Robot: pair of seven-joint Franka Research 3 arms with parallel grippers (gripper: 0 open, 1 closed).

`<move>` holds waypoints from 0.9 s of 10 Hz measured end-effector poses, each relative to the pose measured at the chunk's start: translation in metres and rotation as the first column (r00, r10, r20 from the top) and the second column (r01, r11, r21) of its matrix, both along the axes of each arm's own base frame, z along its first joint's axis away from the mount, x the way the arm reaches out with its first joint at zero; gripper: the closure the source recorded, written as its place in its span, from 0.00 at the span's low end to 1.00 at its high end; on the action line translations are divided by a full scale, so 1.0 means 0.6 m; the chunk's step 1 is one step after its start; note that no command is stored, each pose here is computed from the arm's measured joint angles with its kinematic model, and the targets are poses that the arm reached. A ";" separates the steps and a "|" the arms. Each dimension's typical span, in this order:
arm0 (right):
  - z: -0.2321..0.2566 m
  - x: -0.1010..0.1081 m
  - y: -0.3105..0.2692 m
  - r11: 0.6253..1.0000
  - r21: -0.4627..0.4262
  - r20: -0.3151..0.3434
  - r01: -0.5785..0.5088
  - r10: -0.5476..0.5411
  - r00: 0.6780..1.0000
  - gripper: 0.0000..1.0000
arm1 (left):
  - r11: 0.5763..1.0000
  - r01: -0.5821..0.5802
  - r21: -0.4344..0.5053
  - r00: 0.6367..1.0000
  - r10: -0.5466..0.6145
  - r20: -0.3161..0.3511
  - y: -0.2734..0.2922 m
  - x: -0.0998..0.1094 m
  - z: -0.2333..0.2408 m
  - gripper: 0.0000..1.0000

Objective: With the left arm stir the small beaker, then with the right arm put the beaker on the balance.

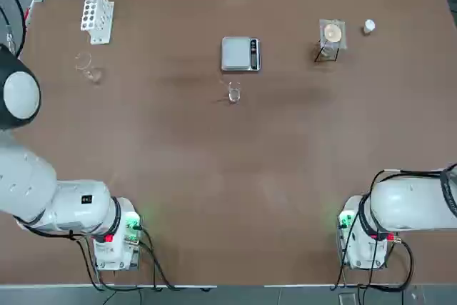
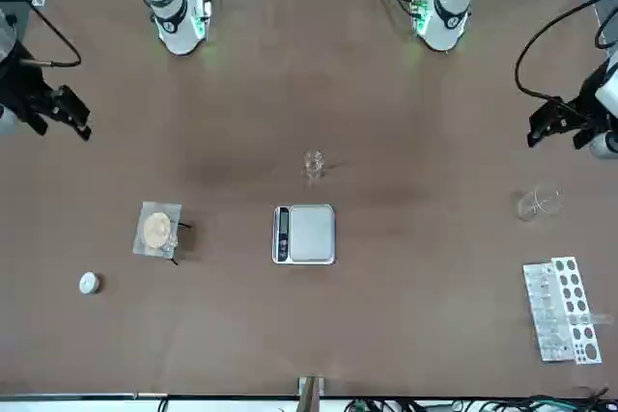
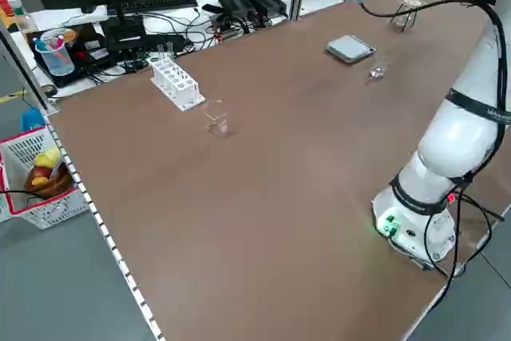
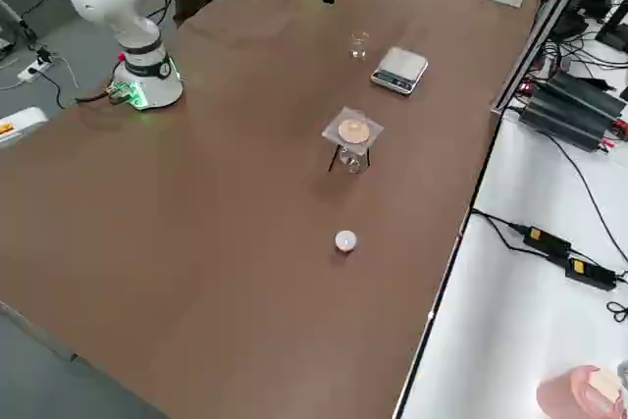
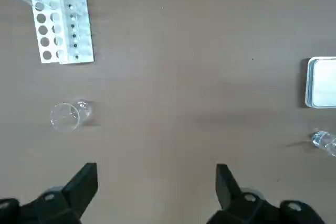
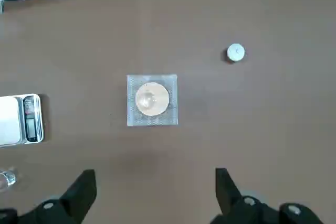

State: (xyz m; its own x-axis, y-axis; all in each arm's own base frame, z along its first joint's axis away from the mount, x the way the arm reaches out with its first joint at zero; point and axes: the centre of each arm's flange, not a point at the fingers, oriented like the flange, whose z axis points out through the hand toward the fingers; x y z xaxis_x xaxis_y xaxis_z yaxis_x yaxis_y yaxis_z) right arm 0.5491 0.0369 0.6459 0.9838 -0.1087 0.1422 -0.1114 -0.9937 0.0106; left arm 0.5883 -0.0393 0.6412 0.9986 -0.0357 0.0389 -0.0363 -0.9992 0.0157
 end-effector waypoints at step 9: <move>-0.008 -0.003 0.007 1.000 -0.002 -0.031 -0.014 0.013 0.999 0.00 | 0.995 -0.040 -0.096 0.997 0.033 -0.077 -0.106 0.051 -0.115 0.00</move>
State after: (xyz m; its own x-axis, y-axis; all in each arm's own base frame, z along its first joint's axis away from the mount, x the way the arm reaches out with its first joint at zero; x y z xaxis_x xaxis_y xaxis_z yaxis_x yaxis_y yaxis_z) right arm 0.5476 0.0413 0.6408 0.9891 -0.0951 0.1122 -0.0975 -0.9951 0.0162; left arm 0.6190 -0.1029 0.5720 0.9994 0.0010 -0.0344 0.0050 -0.9934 0.1146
